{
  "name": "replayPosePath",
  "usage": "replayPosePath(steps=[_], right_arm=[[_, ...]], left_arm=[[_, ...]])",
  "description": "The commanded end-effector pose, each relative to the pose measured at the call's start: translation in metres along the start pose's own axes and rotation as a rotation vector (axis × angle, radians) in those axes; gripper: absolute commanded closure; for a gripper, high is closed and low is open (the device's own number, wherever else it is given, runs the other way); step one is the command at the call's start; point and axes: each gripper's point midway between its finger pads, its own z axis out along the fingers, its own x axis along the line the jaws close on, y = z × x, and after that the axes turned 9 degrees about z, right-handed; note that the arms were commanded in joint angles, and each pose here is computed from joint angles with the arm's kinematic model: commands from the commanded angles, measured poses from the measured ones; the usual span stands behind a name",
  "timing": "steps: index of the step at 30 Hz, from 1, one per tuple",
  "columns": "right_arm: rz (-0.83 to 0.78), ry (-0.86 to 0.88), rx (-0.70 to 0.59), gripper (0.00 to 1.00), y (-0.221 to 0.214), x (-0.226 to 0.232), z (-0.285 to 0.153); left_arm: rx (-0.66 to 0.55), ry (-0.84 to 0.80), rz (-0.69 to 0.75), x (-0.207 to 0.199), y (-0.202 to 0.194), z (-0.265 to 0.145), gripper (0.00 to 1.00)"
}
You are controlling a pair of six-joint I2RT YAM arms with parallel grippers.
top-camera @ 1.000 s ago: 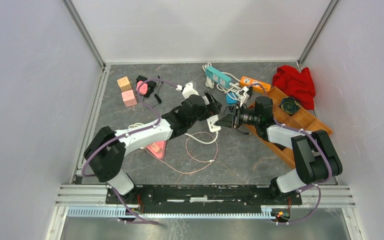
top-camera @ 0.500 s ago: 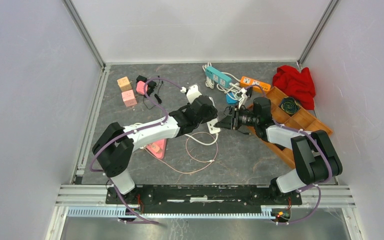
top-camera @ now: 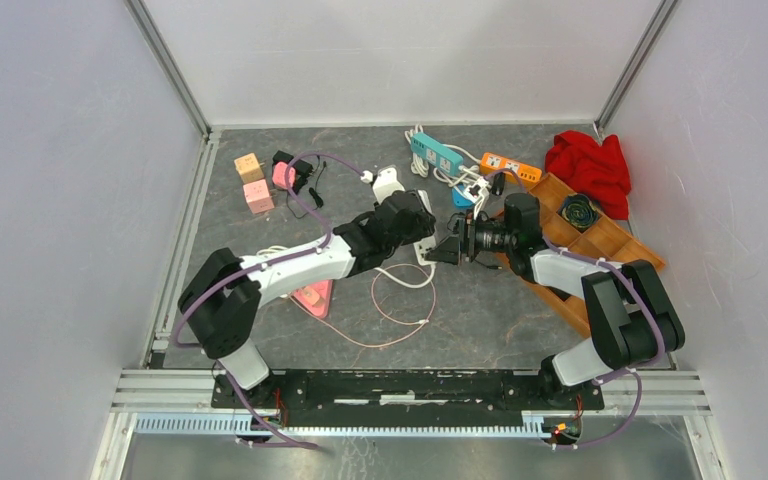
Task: Pull the plug off the socket
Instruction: Place the socket at the center of the board.
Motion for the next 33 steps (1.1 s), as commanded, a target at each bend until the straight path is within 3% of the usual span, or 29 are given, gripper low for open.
replayPosePath(steps=[1, 6, 17, 21, 26, 29, 33], right_arm=[[-0.146, 0.122, 0.0, 0.21, 0.02, 0.031, -0.001], [-0.267, 0.188, 0.002, 0.13, 0.022, 0.051, -0.008], [-0.341, 0.258, 0.025, 0.12, 0.019, 0.064, -0.013], [-0.366, 0.264, 0.022, 0.13, 0.02, 0.067, -0.015], [-0.366, 0.263, 0.031, 0.13, 0.02, 0.067, -0.015], [-0.372, 0.264, 0.03, 0.13, 0.02, 0.068, -0.016], [-0.374, 0.269, 0.033, 0.13, 0.019, 0.069, -0.016]], left_arm=[[-0.159, -0.087, 0.056, -0.016, 0.057, -0.025, 0.98], [-0.191, -0.124, 0.101, 0.0, 0.081, -0.031, 0.98], [-0.304, -0.168, 0.258, 0.031, 0.152, -0.051, 0.98], [-0.396, -0.154, 0.348, 0.052, 0.216, -0.068, 0.98], [-0.609, -0.037, 0.544, 0.062, 0.32, -0.106, 0.98], [-0.739, 0.039, 0.58, 0.061, 0.385, -0.136, 0.98], [-0.852, 0.085, 0.612, 0.058, 0.439, -0.16, 0.98]])
